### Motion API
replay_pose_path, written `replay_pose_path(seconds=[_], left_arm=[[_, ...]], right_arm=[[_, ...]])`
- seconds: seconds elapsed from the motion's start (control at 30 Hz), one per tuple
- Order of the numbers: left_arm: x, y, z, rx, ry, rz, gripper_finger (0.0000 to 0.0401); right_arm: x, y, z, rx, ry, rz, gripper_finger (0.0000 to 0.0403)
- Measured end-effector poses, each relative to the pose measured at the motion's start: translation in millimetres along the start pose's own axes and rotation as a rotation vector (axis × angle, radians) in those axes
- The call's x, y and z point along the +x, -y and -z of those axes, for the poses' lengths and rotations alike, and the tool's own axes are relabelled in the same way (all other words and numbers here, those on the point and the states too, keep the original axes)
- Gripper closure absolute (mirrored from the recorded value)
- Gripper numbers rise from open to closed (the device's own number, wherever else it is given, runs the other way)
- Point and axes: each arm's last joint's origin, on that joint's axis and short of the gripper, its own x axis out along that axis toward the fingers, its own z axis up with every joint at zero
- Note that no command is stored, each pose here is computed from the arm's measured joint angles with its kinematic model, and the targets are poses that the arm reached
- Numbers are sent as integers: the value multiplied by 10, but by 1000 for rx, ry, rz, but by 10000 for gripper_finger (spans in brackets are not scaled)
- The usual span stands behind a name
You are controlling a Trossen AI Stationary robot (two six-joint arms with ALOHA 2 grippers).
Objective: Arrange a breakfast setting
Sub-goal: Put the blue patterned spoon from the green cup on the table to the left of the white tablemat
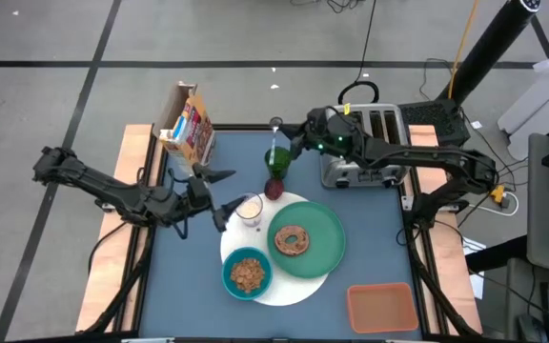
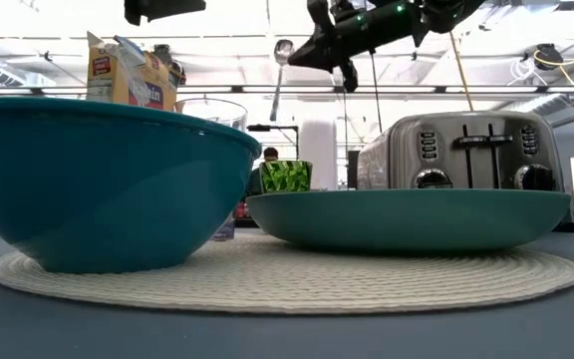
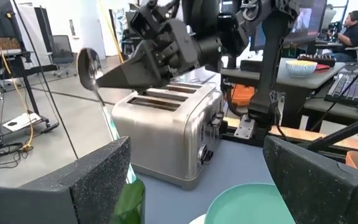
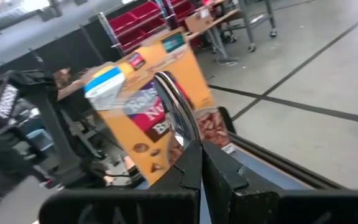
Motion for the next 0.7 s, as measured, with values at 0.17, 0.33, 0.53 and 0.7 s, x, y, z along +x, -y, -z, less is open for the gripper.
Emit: replay_pose_path(seconds=[0.17,0.33,0.53,0.7], left_arm=[[164,59,77,-24,26,-28,29],[371,71,182,-54,56,-78,29],[573,6,314,-88,57,-142,29],[660,-45,388,-110,40,-167,29]], right_arm=[[-12,-92,27,14,-4,-47,403],[-30,-210,57,6,5,-91,403],[-56,-329,111,-13,-5,-129,403],[-76,-408,152,-18,-16,-154,403]])
